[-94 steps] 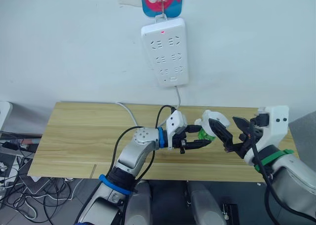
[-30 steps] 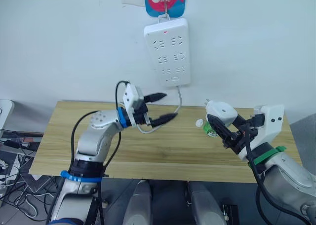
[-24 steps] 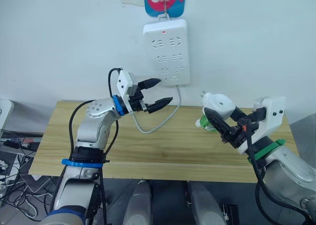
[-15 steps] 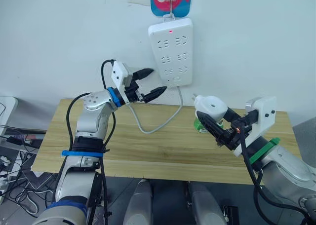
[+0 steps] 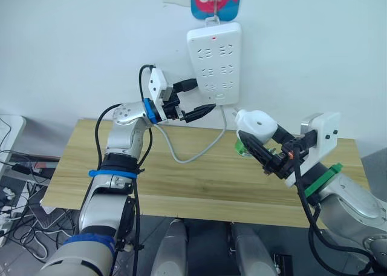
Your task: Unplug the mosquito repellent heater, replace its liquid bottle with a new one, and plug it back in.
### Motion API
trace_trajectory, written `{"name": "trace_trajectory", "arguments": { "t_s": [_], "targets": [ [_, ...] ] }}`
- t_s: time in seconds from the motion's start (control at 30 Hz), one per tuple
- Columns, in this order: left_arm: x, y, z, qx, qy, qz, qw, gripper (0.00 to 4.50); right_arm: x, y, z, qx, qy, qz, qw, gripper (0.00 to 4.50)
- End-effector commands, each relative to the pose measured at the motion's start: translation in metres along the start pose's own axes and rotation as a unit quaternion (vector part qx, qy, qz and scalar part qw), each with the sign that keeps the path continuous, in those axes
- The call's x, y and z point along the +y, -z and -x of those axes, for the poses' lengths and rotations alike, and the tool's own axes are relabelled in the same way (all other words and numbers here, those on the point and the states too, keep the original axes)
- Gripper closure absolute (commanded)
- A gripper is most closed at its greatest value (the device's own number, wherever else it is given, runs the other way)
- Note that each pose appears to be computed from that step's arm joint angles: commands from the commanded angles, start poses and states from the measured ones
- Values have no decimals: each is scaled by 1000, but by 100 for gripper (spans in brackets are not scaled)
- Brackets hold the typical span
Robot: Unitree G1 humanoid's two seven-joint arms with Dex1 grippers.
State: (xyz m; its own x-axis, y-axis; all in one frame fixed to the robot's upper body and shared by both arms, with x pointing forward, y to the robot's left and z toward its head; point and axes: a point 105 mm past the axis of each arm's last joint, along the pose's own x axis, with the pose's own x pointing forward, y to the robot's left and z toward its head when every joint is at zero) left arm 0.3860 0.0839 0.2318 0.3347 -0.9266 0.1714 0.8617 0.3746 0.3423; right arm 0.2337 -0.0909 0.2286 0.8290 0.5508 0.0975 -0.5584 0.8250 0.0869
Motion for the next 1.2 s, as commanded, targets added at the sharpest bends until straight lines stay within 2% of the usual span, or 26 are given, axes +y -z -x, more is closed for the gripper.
{"name": "trace_trajectory", "arguments": {
  "t_s": [0.03,0.17,0.43,0.8,1.0,1.2],
  "targets": [
    [2,-14,-3,-16,9,-24,1000,0,0,-7,1,-21,10,8,1000,157],
    [-3,-18,-2,-26,9,3,1000,83,-7,-8,-1,-29,38,19,999,157],
    [-2,-24,-9,-35,4,21,999,319,-12,-14,-8,-47,54,33,997,157],
    [-7,-22,-12,-31,3,35,999,320,-4,-15,-29,-49,56,62,995,157],
    [-9,-23,-13,-30,8,34,999,320,-18,-13,-40,-43,94,79,992,157],
    [-10,-20,-12,-25,9,25,999,320,-22,-16,-43,-49,100,86,990,157]
  ]
}}
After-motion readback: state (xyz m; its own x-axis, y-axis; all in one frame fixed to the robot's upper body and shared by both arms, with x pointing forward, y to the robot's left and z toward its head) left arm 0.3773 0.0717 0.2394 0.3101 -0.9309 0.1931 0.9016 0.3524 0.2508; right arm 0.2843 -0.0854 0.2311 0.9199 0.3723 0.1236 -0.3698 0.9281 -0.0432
